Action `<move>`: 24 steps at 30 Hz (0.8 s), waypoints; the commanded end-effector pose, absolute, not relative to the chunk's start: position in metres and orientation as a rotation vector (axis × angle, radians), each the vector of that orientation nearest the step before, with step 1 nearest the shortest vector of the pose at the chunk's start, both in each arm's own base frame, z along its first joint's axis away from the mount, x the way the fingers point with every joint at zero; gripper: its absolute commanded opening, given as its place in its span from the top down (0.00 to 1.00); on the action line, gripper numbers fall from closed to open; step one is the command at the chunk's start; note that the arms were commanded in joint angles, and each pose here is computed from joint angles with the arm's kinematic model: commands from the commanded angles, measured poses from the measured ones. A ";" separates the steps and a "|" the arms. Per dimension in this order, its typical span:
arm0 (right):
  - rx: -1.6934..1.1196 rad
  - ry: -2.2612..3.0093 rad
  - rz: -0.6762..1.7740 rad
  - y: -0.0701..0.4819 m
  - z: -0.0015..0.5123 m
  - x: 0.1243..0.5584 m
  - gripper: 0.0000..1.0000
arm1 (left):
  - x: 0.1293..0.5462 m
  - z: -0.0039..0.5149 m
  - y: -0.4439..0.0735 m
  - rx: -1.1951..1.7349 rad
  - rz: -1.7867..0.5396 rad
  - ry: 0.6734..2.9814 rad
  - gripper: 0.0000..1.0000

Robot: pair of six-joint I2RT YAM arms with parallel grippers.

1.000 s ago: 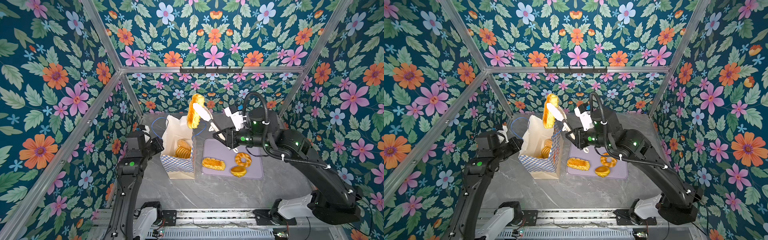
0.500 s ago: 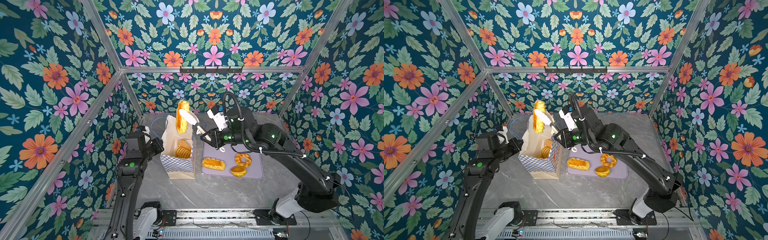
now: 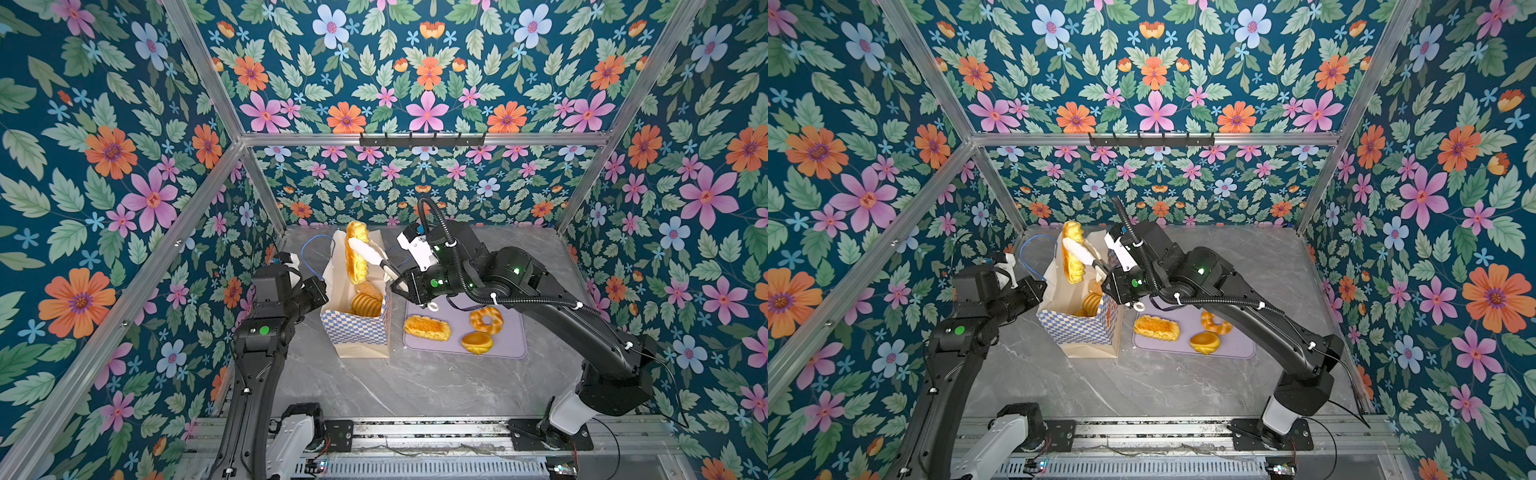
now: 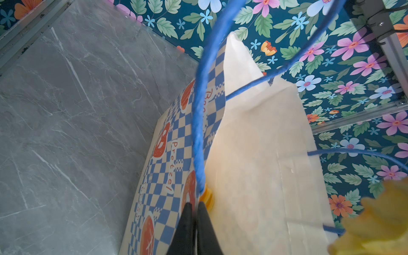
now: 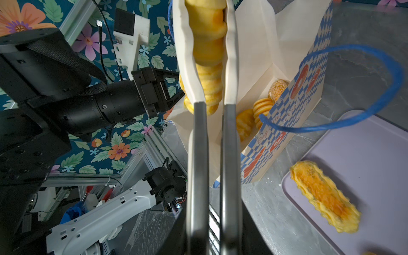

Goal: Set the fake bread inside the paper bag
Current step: 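Carry the ridged bread with the tongs over the bag opening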

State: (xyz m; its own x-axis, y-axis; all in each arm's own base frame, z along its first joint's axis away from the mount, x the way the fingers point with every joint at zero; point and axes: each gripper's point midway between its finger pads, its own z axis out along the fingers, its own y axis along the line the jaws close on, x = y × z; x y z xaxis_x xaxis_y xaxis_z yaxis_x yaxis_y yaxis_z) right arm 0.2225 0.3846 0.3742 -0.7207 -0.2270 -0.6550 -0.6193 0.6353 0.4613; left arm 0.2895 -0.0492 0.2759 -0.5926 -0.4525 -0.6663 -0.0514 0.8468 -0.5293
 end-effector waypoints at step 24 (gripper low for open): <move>-0.721 2.406 0.758 0.395 0.328 0.219 0.70 | 0.292 0.274 -0.050 -0.367 -0.597 2.148 0.90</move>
State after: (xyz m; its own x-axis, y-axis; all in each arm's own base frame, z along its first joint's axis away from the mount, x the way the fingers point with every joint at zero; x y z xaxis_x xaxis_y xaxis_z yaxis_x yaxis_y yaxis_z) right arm 0.2167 0.3943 0.3239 -0.7440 -0.3339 -0.5787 -0.6054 0.7034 0.3724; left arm 0.2908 -0.0493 0.2726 -0.5972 -0.4524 -0.6623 -0.0543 0.8467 -0.5293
